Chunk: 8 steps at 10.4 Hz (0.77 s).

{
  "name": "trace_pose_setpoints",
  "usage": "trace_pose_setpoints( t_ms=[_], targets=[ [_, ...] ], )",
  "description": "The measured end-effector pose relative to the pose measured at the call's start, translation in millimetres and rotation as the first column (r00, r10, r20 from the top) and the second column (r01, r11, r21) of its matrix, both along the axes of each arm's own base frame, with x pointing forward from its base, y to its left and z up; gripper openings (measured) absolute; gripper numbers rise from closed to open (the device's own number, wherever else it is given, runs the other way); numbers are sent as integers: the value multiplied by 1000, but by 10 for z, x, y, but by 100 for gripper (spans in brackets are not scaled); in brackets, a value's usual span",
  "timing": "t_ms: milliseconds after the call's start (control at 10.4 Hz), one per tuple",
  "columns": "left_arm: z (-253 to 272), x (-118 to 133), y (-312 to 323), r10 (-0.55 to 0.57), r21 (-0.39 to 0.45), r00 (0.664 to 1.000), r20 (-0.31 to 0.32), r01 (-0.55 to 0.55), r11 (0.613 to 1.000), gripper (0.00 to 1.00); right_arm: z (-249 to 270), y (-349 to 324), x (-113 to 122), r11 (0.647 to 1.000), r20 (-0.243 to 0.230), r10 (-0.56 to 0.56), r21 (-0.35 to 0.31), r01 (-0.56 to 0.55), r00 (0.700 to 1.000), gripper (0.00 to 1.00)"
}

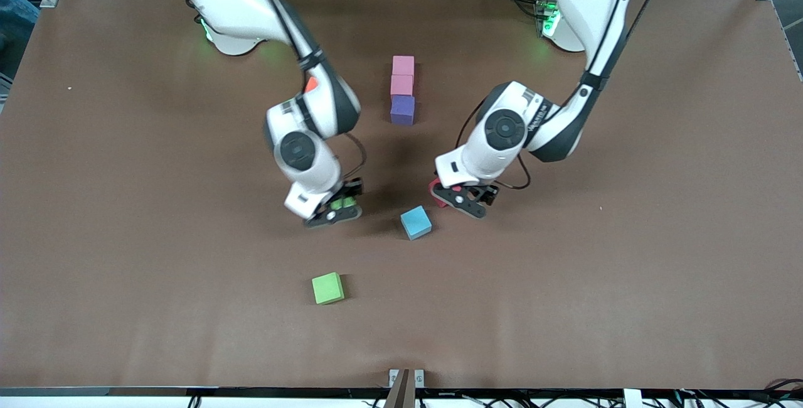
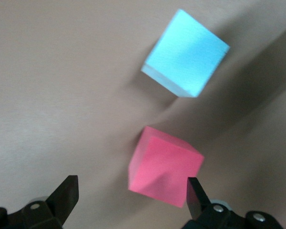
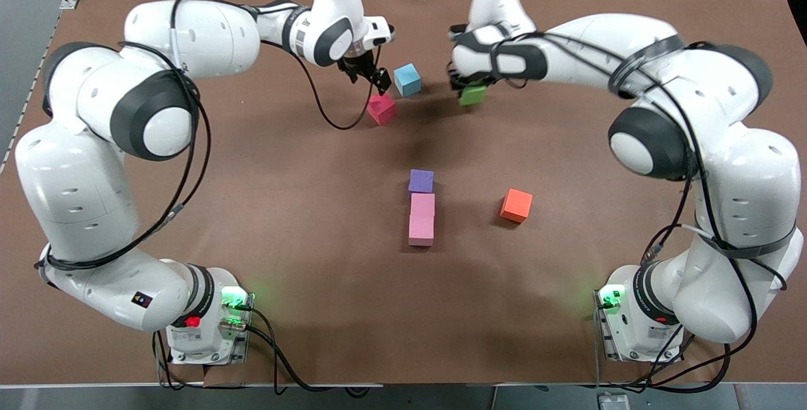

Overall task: Arrange blocks into number 1
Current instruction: 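Grasp the red cube with the left gripper while the right gripper carries green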

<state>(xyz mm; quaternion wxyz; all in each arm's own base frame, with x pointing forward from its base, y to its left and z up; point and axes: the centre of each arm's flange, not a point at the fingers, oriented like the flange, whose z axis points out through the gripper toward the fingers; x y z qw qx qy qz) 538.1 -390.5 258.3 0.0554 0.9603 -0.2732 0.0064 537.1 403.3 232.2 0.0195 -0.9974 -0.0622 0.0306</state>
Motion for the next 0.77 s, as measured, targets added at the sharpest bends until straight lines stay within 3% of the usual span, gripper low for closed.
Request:
trace_pose_setpoints(
  t_ms=[192, 383, 575, 766],
  targets=[
    [-39, -79, -93, -39, 3, 999, -4, 39, 999, 100, -114, 555, -587, 998, -26, -61, -34, 60, 998, 63],
    [-138, -105, -79, -86, 11, 996, -14, 86, 996, 100, -258, 880, -1092, 996, -20, -73, -49, 72, 997, 63],
    [-243, -101, -65, -109, 11, 994, -16, 110, 994, 100, -328, 867, -1362, 996, 11, -79, -27, 80, 997, 63],
    [-354, -130, -112, -118, 6, 993, -13, 118, 993, 100, -293, 855, -1536, 993, 13, -114, -23, 114, 993, 63]
  ],
)
